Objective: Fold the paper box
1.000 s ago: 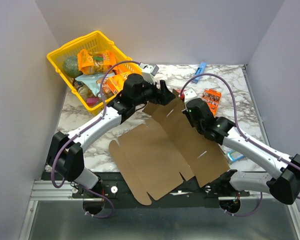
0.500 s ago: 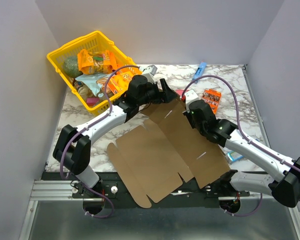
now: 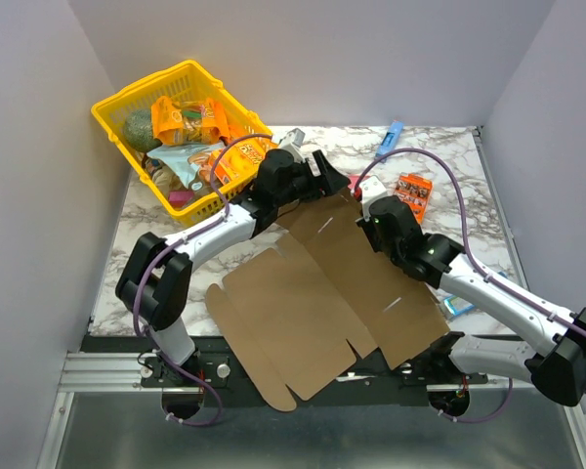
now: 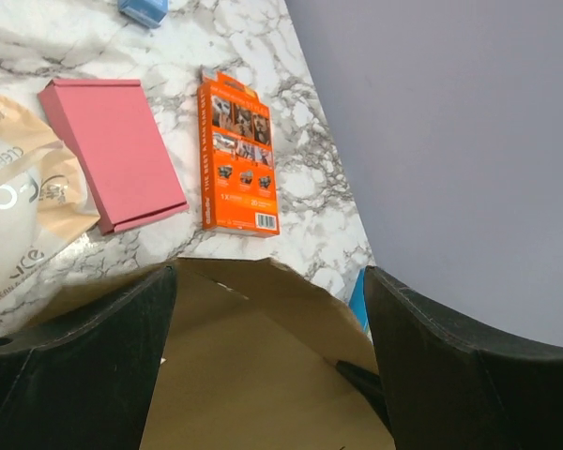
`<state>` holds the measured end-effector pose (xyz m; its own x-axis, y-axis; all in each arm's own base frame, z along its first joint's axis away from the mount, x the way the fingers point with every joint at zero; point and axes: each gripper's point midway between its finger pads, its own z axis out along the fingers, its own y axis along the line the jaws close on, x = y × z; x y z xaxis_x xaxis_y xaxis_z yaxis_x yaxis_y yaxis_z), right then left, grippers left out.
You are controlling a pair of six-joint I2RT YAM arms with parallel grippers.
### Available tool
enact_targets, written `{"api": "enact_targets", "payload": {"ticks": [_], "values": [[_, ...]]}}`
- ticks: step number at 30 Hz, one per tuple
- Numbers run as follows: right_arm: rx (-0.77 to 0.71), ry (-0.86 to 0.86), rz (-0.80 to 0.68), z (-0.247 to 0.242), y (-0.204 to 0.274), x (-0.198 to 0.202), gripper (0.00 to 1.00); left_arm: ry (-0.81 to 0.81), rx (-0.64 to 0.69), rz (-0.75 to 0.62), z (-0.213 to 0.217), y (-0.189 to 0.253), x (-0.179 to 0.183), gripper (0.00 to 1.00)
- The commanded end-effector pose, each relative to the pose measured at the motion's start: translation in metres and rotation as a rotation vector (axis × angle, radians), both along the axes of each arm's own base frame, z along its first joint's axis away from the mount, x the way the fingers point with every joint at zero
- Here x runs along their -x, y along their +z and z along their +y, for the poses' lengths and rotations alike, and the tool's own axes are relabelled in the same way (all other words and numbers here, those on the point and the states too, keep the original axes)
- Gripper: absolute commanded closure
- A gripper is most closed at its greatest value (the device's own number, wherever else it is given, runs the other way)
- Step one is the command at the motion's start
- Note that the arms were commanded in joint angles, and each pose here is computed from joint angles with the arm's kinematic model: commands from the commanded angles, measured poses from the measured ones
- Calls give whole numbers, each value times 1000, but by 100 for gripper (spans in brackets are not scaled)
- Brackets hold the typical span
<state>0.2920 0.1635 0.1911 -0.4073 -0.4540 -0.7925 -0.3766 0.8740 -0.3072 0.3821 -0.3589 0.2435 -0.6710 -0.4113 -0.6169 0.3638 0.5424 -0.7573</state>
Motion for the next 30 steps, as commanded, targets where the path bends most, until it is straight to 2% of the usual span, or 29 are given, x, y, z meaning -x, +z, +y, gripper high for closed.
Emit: {"api": "enact_targets", "payload": {"ticks": [1, 10, 20, 23, 24, 27, 30], "values": [[-61, 6, -18, 6, 4, 0, 99, 14, 24, 9, -7, -2, -11, 11], [-48, 5, -12, 4, -1, 0, 99, 23, 30, 2, -10, -2, -17, 11], [-62, 39, -16, 6, 0, 5, 99, -44, 77, -29, -26, 6, -18, 14], [-61, 28, -23, 3, 0, 5, 99, -25, 34, -27, -22, 2, -21, 22], [-58, 25, -25, 2, 1, 5, 99, -21, 24, -27, -21, 1, -22, 29], [-49, 7, -32, -1, 1, 4, 99, -11, 11, -5, -19, -5, -20, 38], [-36, -17, -34, -5, -1, 2, 99, -12, 11, -2, -18, -4, -15, 42]]}}
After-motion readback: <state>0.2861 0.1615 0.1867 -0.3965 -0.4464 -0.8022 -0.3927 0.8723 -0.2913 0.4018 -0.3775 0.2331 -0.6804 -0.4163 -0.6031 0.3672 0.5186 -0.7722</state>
